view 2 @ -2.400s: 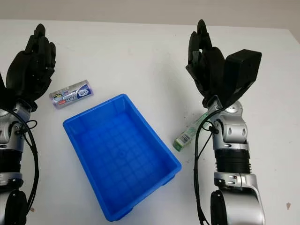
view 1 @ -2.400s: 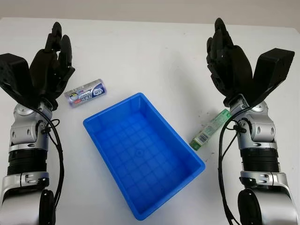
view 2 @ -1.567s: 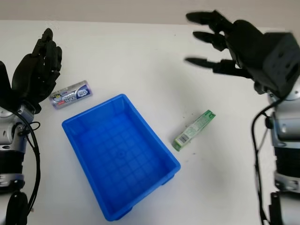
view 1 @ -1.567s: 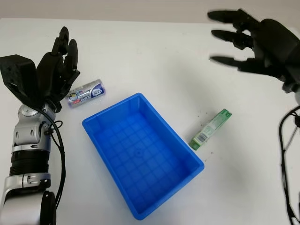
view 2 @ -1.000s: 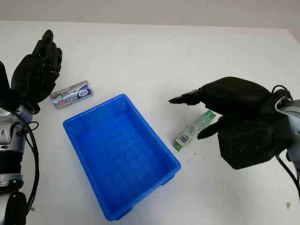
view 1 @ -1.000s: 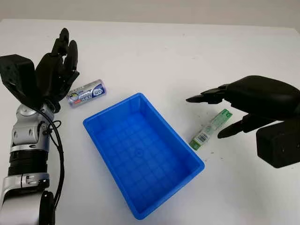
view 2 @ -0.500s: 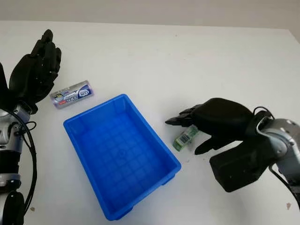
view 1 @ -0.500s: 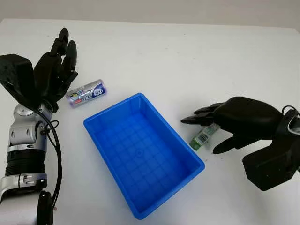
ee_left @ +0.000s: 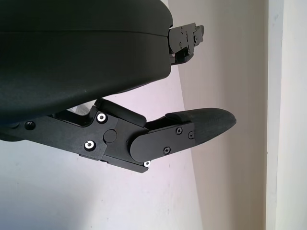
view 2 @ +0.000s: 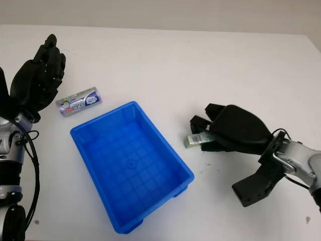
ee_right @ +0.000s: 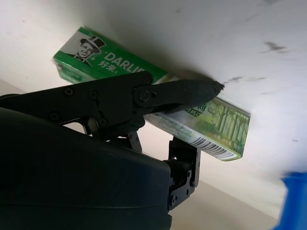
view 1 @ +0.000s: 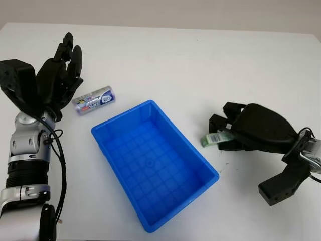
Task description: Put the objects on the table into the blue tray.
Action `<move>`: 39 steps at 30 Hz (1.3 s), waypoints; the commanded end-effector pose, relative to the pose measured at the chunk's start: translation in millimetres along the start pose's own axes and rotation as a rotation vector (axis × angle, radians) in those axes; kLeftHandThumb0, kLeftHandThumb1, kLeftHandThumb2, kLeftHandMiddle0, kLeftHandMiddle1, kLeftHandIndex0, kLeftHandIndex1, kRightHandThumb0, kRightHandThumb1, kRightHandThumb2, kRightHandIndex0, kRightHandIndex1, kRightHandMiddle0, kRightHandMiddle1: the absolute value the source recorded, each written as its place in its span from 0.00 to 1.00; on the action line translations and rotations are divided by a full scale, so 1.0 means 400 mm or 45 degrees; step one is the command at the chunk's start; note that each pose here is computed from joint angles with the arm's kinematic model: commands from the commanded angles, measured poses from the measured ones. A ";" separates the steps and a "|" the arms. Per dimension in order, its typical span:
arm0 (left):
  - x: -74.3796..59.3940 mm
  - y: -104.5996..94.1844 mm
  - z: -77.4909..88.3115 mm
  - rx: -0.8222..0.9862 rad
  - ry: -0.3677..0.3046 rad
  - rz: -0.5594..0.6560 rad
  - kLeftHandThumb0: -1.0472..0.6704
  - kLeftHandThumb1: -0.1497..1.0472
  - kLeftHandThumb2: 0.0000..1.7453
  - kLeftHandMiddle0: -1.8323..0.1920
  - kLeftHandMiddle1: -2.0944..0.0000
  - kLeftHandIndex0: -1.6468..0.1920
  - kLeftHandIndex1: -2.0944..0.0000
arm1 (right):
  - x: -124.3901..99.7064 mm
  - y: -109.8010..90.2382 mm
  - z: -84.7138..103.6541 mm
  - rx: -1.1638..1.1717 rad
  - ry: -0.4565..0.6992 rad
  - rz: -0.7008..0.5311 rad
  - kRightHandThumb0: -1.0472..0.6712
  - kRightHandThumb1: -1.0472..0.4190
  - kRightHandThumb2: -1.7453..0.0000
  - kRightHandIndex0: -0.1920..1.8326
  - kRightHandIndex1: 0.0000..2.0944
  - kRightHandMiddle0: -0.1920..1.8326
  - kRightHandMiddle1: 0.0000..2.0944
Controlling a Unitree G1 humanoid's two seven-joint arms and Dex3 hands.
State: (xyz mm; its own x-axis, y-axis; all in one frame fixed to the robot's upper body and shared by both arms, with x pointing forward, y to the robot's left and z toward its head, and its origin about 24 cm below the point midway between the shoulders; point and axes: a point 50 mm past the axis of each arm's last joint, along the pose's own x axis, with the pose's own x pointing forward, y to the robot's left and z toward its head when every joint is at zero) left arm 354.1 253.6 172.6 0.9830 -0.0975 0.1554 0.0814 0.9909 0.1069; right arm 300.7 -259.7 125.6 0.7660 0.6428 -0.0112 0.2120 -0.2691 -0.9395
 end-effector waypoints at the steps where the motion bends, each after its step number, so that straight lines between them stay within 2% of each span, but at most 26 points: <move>1: 0.006 0.004 0.020 0.035 -0.027 -0.005 0.19 1.00 0.37 1.00 1.00 1.00 1.00 | -0.009 0.009 -0.030 -0.037 0.059 0.050 0.32 0.00 0.87 0.40 1.00 0.24 0.94; 4: 0.006 0.003 0.021 0.044 -0.027 -0.015 0.18 1.00 0.37 1.00 1.00 1.00 1.00 | 0.013 -0.007 -0.045 -0.046 0.098 -0.022 0.30 0.00 0.90 0.45 1.00 0.34 0.99; 6: 0.007 0.003 0.021 0.041 -0.025 -0.021 0.18 1.00 0.37 1.00 1.00 1.00 1.00 | 0.027 -0.025 -0.055 -0.048 0.131 -0.056 0.30 0.00 0.92 0.47 1.00 0.37 1.00; 9: 0.009 0.004 0.022 0.048 -0.020 -0.023 0.18 1.00 0.37 1.00 1.00 1.00 1.00 | 0.055 -0.077 -0.077 0.008 0.177 -0.192 0.32 0.02 0.96 0.55 1.00 0.43 1.00; 13: 0.011 0.000 0.024 0.064 -0.020 -0.025 0.18 1.00 0.37 1.00 1.00 1.00 1.00 | 0.101 -0.200 -0.116 0.075 0.226 -0.408 0.34 0.04 0.97 0.61 1.00 0.52 1.00; 16: 0.012 -0.005 0.023 0.061 -0.017 -0.029 0.19 1.00 0.38 1.00 1.00 1.00 1.00 | 0.136 -0.305 -0.126 0.167 0.213 -0.559 0.34 0.04 0.97 0.65 1.00 0.58 1.00; 20: 0.013 -0.010 0.021 0.063 -0.015 -0.036 0.19 1.00 0.38 1.00 1.00 1.00 1.00 | 0.175 -0.421 -0.102 0.282 0.075 -0.676 0.35 0.04 0.97 0.71 1.00 0.64 1.00; 23: 0.016 -0.014 0.020 0.067 -0.013 -0.036 0.18 1.00 0.38 1.00 1.00 1.00 1.00 | 0.199 -0.477 -0.071 0.353 -0.031 -0.711 0.36 0.04 0.97 0.74 1.00 0.64 1.00; 26: 0.017 -0.016 0.018 0.066 -0.012 -0.035 0.18 1.00 0.38 1.00 1.00 1.00 1.00 | 0.217 -0.507 -0.037 0.413 -0.118 -0.724 0.35 0.02 0.96 0.77 1.00 0.68 1.00; 30: 0.018 -0.019 0.015 0.059 -0.013 -0.033 0.18 1.00 0.37 1.00 1.00 1.00 1.00 | 0.233 -0.519 0.010 0.415 -0.248 -0.732 0.35 0.01 0.96 0.81 1.00 0.73 1.00; 39: 0.012 -0.030 0.009 0.040 -0.023 -0.025 0.19 1.00 0.37 1.00 1.00 1.00 1.00 | 0.246 -0.482 0.097 0.449 -0.431 -0.646 0.33 0.00 0.94 0.79 1.00 0.71 1.00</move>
State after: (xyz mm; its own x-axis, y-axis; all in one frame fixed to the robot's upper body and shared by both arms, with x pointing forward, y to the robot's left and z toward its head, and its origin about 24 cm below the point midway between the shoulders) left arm 358.4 243.2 171.1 0.9825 -0.1135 0.1477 0.0936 0.9863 0.1355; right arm 315.2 -118.8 295.2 0.3990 0.8203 0.4097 0.2476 0.3339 -0.9095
